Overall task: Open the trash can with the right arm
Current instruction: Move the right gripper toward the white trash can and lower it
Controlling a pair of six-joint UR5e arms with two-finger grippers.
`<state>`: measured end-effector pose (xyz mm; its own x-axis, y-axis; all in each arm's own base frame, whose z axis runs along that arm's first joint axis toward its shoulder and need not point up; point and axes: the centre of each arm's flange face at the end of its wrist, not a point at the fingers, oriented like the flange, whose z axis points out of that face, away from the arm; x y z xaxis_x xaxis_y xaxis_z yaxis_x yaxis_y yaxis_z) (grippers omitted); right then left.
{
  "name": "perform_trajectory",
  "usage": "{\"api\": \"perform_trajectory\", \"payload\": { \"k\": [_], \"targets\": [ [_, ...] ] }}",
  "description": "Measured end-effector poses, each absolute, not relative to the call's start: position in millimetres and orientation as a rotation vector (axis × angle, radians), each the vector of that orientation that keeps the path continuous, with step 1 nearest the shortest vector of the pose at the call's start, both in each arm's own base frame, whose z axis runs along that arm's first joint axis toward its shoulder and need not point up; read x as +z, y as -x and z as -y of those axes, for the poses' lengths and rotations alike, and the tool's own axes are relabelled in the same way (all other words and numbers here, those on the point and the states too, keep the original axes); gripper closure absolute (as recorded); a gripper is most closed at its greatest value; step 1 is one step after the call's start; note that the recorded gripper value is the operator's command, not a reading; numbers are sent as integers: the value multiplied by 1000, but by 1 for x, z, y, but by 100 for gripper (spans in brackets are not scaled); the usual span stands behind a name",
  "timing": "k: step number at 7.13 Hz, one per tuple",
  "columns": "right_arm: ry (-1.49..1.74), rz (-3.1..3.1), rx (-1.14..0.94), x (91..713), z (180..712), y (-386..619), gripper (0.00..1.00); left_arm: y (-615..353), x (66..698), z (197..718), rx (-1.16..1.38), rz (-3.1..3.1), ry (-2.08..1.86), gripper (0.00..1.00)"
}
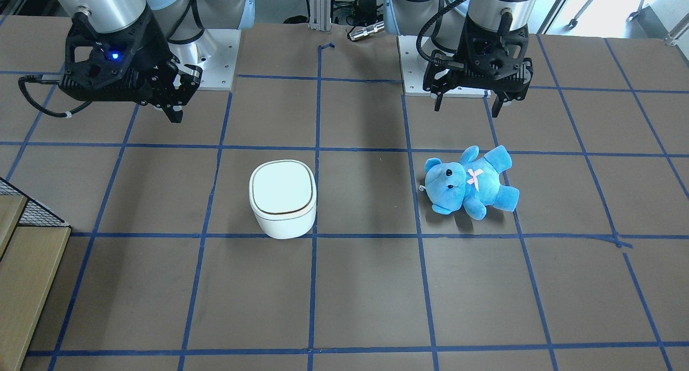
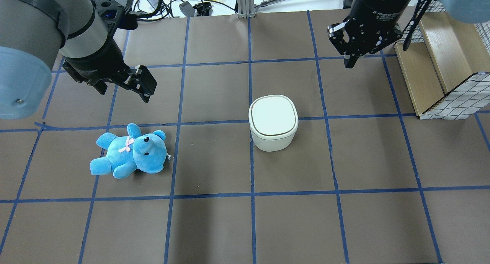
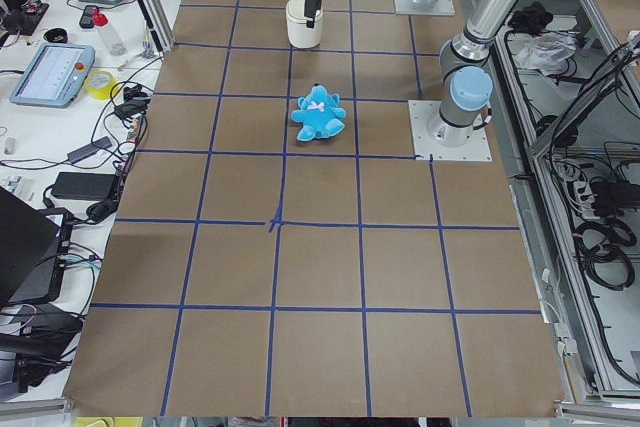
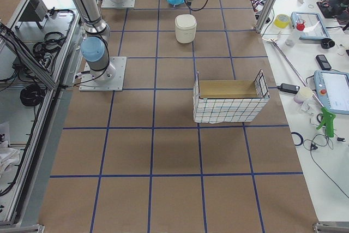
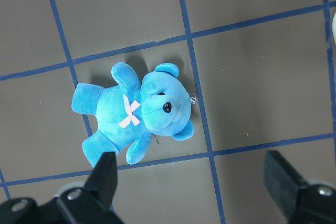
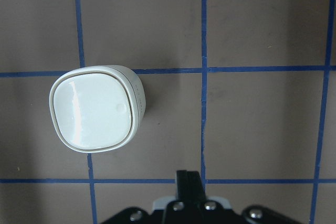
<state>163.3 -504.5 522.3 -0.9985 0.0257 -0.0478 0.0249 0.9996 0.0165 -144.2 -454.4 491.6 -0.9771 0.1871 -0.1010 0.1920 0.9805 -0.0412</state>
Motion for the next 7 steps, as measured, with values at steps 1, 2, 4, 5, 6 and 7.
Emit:
{"api": "perform_trajectory", "payload": {
  "k": [1, 2, 4, 5, 6, 7],
  "targets": [
    [-66, -3087, 25, 520, 506, -166, 100, 144, 492, 454, -77, -3030, -291, 0],
    [-77, -3075, 16, 515, 509, -169, 100, 144, 492, 454, -77, -3030, -291, 0],
    [-71, -3056, 12, 501, 519, -177, 100, 144, 492, 454, -77, -3030, -291, 0],
    [-51, -3056, 31, 492, 522, -185, 100, 144, 492, 454, -77, -3030, -291, 0],
    [-25, -3058, 60, 480, 525, -195, 100, 144, 492, 454, -77, -3030, -291, 0],
    [-2, -3062, 86, 467, 526, -204, 100, 144, 492, 454, -77, -3030, -291, 0]
  ]
}}
